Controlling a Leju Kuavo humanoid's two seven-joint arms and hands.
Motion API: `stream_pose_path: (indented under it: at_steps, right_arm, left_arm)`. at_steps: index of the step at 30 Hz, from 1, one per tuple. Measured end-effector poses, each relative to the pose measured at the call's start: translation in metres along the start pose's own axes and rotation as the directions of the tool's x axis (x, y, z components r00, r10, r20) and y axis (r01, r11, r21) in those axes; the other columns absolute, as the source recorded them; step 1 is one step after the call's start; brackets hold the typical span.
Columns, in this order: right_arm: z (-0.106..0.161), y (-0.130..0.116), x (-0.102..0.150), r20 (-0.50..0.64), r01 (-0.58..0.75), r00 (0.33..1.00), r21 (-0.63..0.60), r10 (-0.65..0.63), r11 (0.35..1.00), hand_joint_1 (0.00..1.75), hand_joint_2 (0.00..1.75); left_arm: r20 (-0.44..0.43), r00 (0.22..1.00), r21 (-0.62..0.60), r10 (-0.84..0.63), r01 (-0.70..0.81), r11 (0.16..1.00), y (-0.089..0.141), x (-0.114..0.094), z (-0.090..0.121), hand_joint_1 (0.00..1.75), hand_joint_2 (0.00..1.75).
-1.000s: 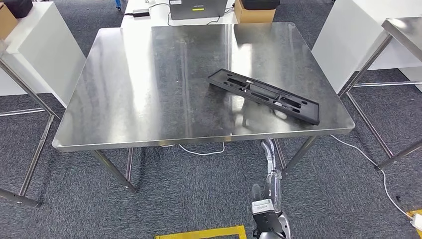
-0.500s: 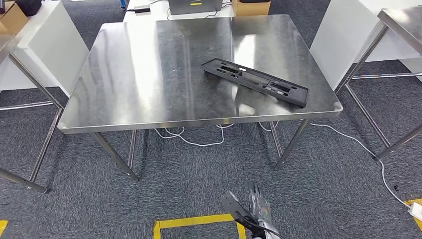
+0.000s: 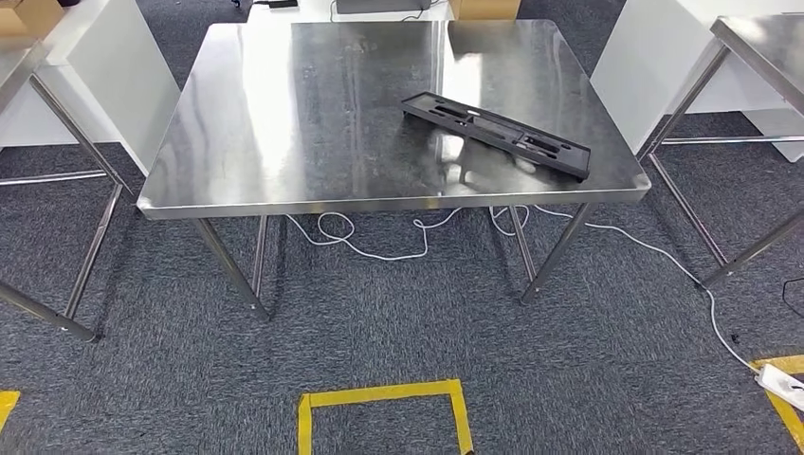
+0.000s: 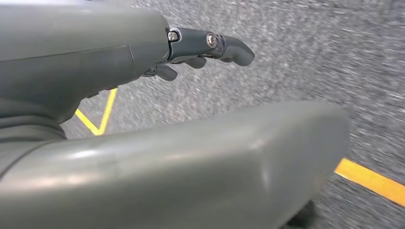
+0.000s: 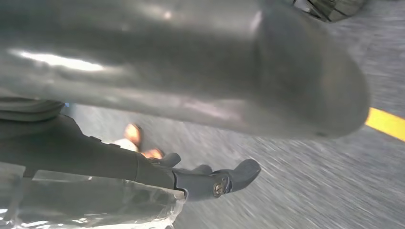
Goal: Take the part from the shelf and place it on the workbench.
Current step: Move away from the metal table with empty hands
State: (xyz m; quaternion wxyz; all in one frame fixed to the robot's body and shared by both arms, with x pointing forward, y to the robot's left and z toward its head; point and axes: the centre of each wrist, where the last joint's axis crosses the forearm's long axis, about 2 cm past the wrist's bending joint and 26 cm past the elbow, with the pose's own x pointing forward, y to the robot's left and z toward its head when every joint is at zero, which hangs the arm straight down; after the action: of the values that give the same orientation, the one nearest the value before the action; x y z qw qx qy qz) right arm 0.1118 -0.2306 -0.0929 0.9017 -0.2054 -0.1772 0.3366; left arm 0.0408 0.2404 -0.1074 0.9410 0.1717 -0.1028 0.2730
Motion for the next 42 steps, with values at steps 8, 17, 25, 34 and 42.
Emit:
stream_pose_path:
  at_steps: [8,17,25,34,42]
  right_arm:
    - [0.002,0.006,-0.018,-0.091,0.058,0.994,0.018,-0.056,0.998,0.00,0.00]
    - [0.004,0.012,-0.023,-0.113,0.074,0.991,0.030,-0.070,0.997,0.00,0.00]
    - [0.004,0.013,-0.023,-0.108,0.097,0.990,0.035,-0.093,0.995,0.00,0.00]
    - [0.003,0.011,-0.027,-0.103,0.241,0.966,0.034,-0.237,0.970,0.00,0.00]
    - [0.005,0.016,-0.046,-0.154,0.427,0.892,-0.015,-0.424,0.904,0.00,0.00]
  left_arm:
    - [0.006,1.000,0.001,-0.024,0.024,1.000,0.000,-0.001,0.000,0.00,0.00]
    - [0.018,0.999,-0.012,-0.034,0.035,0.999,0.001,-0.002,0.000,0.00,0.00]
    - [0.030,0.998,-0.023,-0.051,0.051,0.998,-0.001,-0.001,0.001,0.00,0.00]
    - [0.069,0.991,-0.077,-0.118,0.123,0.989,-0.002,0.001,0.000,0.00,0.00]
    - [0.116,0.975,-0.103,-0.188,0.201,0.974,0.004,0.002,-0.003,0.00,0.00]
